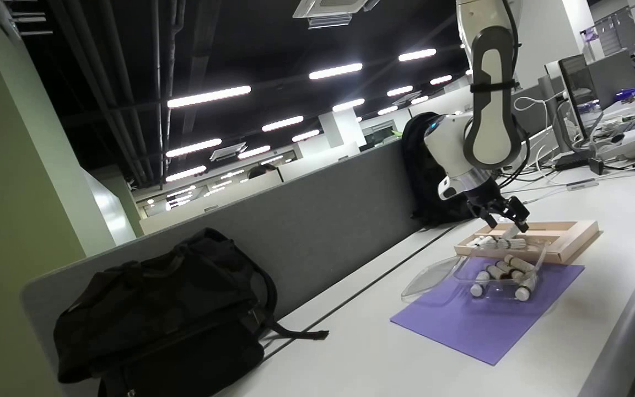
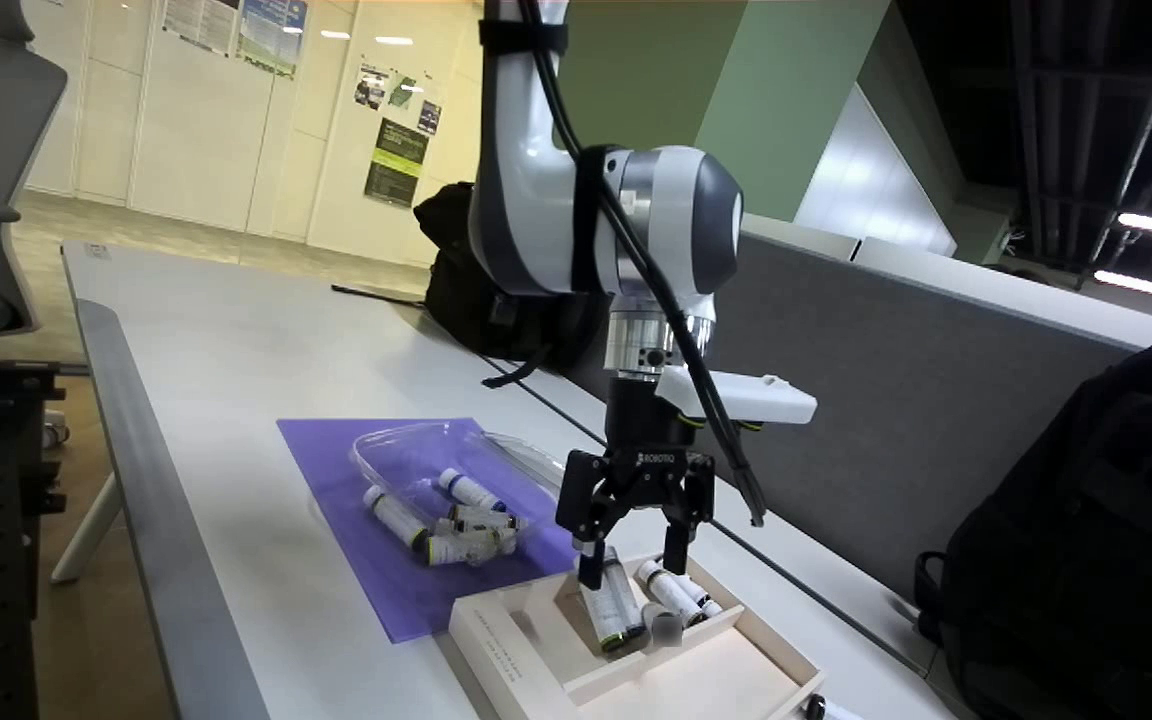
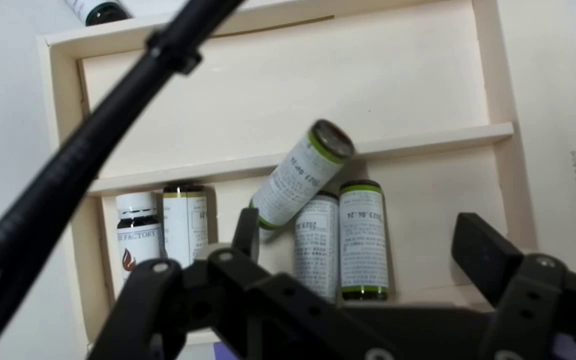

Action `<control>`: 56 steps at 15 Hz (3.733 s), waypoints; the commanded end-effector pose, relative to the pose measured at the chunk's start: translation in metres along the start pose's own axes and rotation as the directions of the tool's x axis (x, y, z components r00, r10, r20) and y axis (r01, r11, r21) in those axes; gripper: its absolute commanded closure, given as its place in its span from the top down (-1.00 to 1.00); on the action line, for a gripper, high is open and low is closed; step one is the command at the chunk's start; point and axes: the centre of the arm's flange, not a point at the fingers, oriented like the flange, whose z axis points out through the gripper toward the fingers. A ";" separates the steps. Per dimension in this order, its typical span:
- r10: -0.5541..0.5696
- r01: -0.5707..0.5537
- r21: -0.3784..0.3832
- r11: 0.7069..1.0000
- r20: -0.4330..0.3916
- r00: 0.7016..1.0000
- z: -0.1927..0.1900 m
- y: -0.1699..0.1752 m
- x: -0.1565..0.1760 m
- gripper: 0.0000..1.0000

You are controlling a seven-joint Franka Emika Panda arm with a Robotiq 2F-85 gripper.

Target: Put five bottles on the tray

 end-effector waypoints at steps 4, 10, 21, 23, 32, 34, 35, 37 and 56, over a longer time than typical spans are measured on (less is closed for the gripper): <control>-0.011 0.011 -0.006 1.000 -0.030 0.999 -0.007 0.000 -0.005 1.00; -0.066 0.065 -0.023 0.998 -0.063 0.996 0.005 -0.006 -0.007 1.00; -0.076 0.075 -0.011 0.997 -0.141 0.987 0.024 -0.007 0.012 0.19; -0.054 0.055 0.002 0.998 -0.138 0.989 0.021 -0.010 0.010 -0.11; -0.064 0.066 0.049 0.997 -0.051 0.997 0.011 -0.035 0.011 -0.44; -0.073 0.074 0.047 0.996 -0.022 0.997 0.011 -0.038 0.007 -0.44; -0.076 0.077 0.047 0.996 -0.010 0.997 0.012 -0.039 0.005 -0.44; -0.086 0.085 0.040 0.996 0.007 0.996 0.015 -0.041 0.001 -0.44; 0.221 -0.219 0.069 0.973 -0.019 0.975 -0.015 0.008 -0.030 1.00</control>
